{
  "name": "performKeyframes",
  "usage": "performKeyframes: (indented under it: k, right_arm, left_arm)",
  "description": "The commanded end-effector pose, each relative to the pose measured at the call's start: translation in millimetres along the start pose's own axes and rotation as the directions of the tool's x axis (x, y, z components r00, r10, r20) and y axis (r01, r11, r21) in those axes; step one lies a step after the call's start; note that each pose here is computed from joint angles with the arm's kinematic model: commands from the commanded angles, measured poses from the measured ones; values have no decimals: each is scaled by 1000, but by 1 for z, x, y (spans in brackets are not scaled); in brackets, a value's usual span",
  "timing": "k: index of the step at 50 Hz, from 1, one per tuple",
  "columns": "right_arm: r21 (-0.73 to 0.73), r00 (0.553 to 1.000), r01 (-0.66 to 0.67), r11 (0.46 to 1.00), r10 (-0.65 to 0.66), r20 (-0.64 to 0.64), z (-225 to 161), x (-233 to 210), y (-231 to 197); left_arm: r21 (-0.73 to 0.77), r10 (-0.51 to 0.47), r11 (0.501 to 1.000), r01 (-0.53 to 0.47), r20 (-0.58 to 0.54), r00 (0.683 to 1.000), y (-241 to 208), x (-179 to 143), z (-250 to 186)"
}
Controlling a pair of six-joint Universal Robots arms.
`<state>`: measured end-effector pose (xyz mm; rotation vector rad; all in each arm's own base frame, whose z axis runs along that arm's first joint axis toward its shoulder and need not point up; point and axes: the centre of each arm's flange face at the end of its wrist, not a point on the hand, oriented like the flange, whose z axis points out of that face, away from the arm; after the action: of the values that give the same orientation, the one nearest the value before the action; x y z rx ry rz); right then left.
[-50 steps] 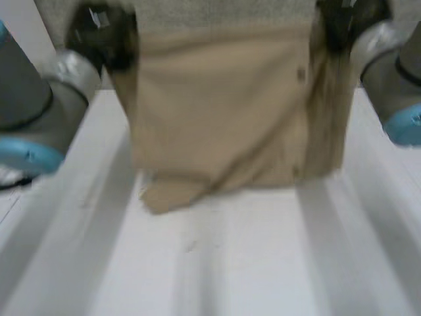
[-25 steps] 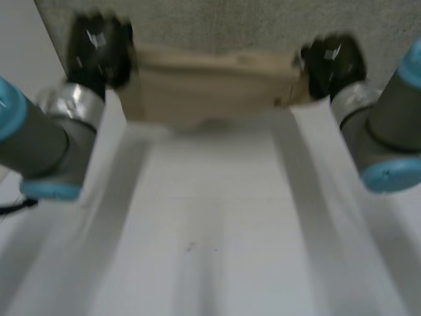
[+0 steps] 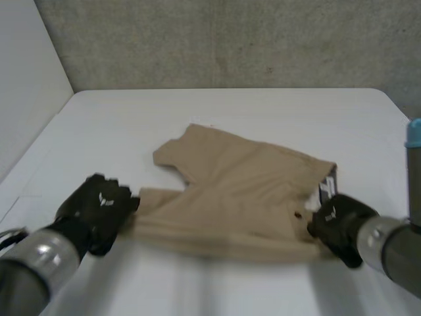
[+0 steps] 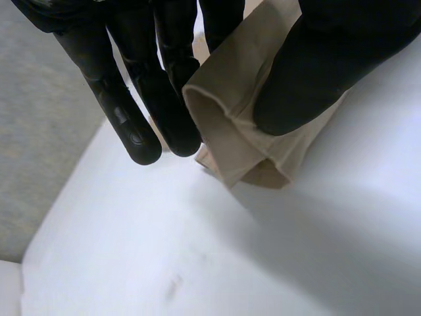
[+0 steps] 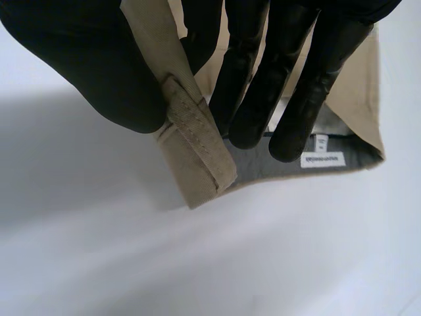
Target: Fold the shorts.
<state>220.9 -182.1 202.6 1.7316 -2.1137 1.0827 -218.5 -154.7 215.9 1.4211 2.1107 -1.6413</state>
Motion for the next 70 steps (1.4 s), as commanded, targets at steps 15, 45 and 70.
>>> performKeyframes:
  k: [15, 45, 70]
  right_arm:
    - [203, 909, -158, 966, 222, -353, 57, 46, -18]
    - [348, 694, -113, 931, 324, -643, 153, 96, -35]
    - [355, 769, -503, 788, 595, -232, 85, 67, 38]
  left_arm:
    - [310, 31, 947, -81, 164, 986, -51, -23, 119]
    - [443, -22, 894, -71, 202, 979, -54, 17, 258]
    - [379, -293, 886, 268, 8, 956, -44, 13, 116]
